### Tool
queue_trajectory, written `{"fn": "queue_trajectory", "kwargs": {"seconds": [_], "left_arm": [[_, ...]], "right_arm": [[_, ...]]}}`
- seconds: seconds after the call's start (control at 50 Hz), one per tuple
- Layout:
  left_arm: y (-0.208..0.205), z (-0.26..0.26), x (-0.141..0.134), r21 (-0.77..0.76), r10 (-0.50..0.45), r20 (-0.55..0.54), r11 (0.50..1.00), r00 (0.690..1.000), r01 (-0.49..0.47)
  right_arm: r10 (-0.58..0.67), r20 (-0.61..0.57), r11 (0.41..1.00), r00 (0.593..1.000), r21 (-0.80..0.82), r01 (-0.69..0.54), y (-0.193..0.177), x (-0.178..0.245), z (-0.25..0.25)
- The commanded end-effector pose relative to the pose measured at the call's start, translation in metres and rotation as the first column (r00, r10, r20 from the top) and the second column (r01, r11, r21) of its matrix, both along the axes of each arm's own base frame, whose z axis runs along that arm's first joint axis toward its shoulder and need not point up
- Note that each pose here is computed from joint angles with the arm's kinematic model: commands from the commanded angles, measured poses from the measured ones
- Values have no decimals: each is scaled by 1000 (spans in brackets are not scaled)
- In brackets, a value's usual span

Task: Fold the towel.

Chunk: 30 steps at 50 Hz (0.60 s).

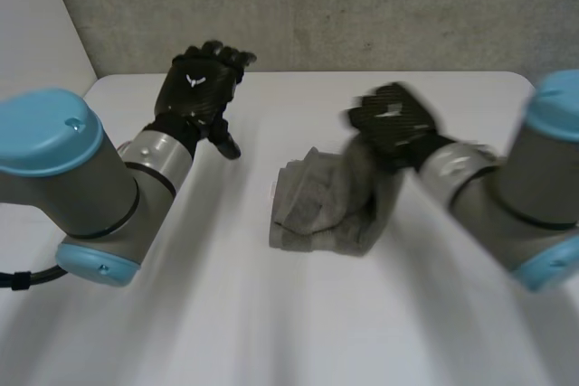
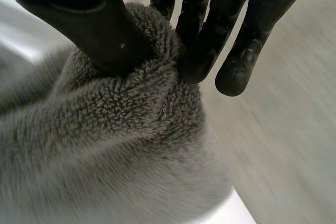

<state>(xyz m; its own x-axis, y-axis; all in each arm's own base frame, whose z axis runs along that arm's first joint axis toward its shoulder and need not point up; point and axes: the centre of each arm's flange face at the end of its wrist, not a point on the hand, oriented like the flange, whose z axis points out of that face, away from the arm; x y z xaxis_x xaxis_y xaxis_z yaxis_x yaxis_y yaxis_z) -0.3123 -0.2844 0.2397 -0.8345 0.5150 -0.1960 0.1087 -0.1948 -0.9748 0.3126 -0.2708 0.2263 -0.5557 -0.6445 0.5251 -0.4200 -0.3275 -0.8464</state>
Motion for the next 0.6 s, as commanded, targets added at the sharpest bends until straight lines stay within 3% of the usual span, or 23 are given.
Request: {"fn": "queue_trajectory", "kwargs": {"seconds": [0.02,0.1,0.14,0.16,0.2,0.3,0.42,0.6], "left_arm": [[-5,16,-1,-13,-1,-70,1000,998,0],[-5,8,-2,36,-6,-100,999,995,10],[-4,5,-2,46,-7,-98,999,995,11],[-4,2,-2,53,-8,-96,998,995,13],[-5,-3,-3,65,-7,-91,998,996,13],[-5,-11,-8,80,-16,-83,997,996,23],[1,-33,-20,124,-47,-61,991,997,54],[17,-86,-34,237,-93,7,967,996,89]], "right_arm": [[310,-50,950,950,66,-306,46,70,-39],[249,-73,966,966,90,-242,42,70,-46],[108,-85,991,991,91,-101,31,60,-44],[108,-85,991,991,91,-100,31,60,-44],[-27,-43,995,999,99,31,25,46,-28],[-139,63,976,988,176,126,18,17,-13],[-211,159,941,964,300,156,9,-4,-23],[-220,98,900,971,403,163,7,-1,-68]]}}
